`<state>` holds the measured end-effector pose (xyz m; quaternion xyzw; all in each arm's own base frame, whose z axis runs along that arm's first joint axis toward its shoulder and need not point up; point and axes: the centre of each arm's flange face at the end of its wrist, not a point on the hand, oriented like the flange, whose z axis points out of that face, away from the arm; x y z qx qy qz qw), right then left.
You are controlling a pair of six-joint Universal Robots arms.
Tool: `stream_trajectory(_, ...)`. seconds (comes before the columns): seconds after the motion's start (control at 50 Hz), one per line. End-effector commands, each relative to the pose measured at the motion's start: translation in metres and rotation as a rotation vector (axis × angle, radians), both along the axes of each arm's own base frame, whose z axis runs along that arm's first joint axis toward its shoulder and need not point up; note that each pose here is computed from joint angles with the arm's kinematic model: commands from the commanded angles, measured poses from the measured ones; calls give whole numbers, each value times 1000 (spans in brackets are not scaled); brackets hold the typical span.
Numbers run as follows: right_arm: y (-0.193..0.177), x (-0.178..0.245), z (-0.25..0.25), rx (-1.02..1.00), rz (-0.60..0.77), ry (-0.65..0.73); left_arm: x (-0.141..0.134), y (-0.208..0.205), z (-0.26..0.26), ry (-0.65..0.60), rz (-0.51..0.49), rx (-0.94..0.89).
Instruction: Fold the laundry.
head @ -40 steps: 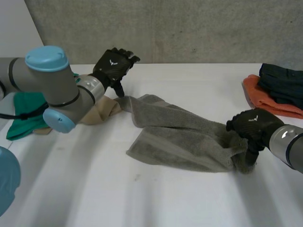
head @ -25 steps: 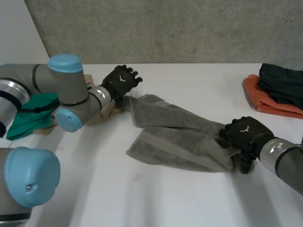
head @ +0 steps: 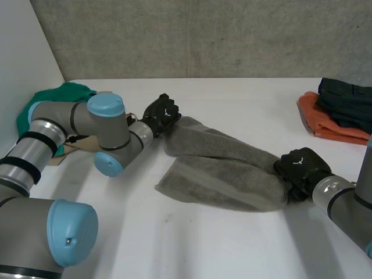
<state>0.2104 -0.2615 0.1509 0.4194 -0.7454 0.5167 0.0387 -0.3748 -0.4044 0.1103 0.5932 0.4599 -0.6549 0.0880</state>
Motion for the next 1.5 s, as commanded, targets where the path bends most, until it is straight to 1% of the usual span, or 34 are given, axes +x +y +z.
stream_trajectory(0.02,0,-3,11,-1,-9,-11,5,-4,14,18,46,-12)
stream_trajectory(0.1,-3,-6,22,-19,-25,-35,12,-3,57,102,85,2)
stream_trajectory(0.14,-8,-7,33,-40,-36,-63,19,1,84,169,109,25)
stream_trajectory(0.24,-20,-9,65,-94,-53,-157,34,25,138,279,119,71)
stream_trajectory(0.28,-33,-9,89,-140,-42,-232,45,50,176,353,111,65)
stream_trajectory(0.34,-45,-11,110,-182,-35,-291,53,72,201,402,101,60)
stream_trajectory(0.36,-55,-13,122,-203,-37,-331,60,87,216,429,93,56)
stream_trajectory(0.42,-72,-13,137,-224,-35,-406,67,111,234,465,79,56)
stream_trajectory(0.44,-84,-11,146,-233,-29,-455,73,126,244,490,70,53)
stream_trajectory(0.5,-103,-6,154,-243,-13,-522,80,146,257,527,55,50)
stream_trajectory(0.52,-117,-3,156,-247,-7,-558,84,158,265,552,44,44)
stream_trajectory(0.58,-137,3,152,-248,1,-601,89,174,274,584,29,42)
stream_trajectory(0.62,-155,12,138,-228,14,-625,92,187,277,604,13,54)
stream_trajectory(0.74,-173,53,81,-163,77,-599,87,209,260,591,-12,147)
stream_trajectory(0.8,-177,60,67,-176,35,-564,84,216,254,577,-14,173)
stream_trajectory(0.82,-177,61,68,-201,-19,-531,83,219,252,573,-11,183)
stream_trajectory(0.88,-163,56,71,-174,-163,-447,84,221,252,571,8,191)
stream_trajectory(0.9,-149,53,78,-138,-206,-409,84,223,254,575,14,187)
stream_trajectory(0.92,-140,51,83,-113,-219,-393,85,223,256,579,19,182)
stream_trajectory(0.94,-119,44,95,-50,-240,-363,85,224,257,582,19,178)
stream_trajectory(0.98,-98,42,103,11,-243,-349,87,226,266,598,19,156)
stream_trajectory(1.0,-76,38,104,94,-254,-335,87,230,274,614,8,140)
stream_trajectory(1.02,-64,38,101,137,-255,-331,87,231,278,623,3,133)
stream_trajectory(1.04,-44,40,91,212,-255,-337,86,235,286,636,-8,117)
stream_trajectory(1.08,-26,40,79,279,-260,-344,86,238,292,645,-15,108)
stream_trajectory(1.1,-8,41,67,342,-265,-361,84,242,297,654,-25,100)
stream_trajectory(1.16,16,47,42,389,-244,-399,81,249,304,667,-44,92)
stream_trajectory(1.22,27,53,25,368,-204,-414,78,252,303,663,-50,94)
stream_trajectory(1.3,27,56,11,260,-140,-390,73,243,280,626,-5,153)
stream_trajectory(1.32,25,54,8,218,-125,-359,73,235,261,596,42,200)
stream_trajectory(1.36,24,51,6,175,-95,-311,74,230,241,573,95,254)
stream_trajectory(1.38,24,51,6,165,-84,-295,75,225,222,563,149,311)
stream_trajectory(1.44,23,49,2,140,-36,-233,73,220,185,559,243,424)
stream_trajectory(1.5,22,48,0,132,-5,-205,68,217,158,558,295,507)
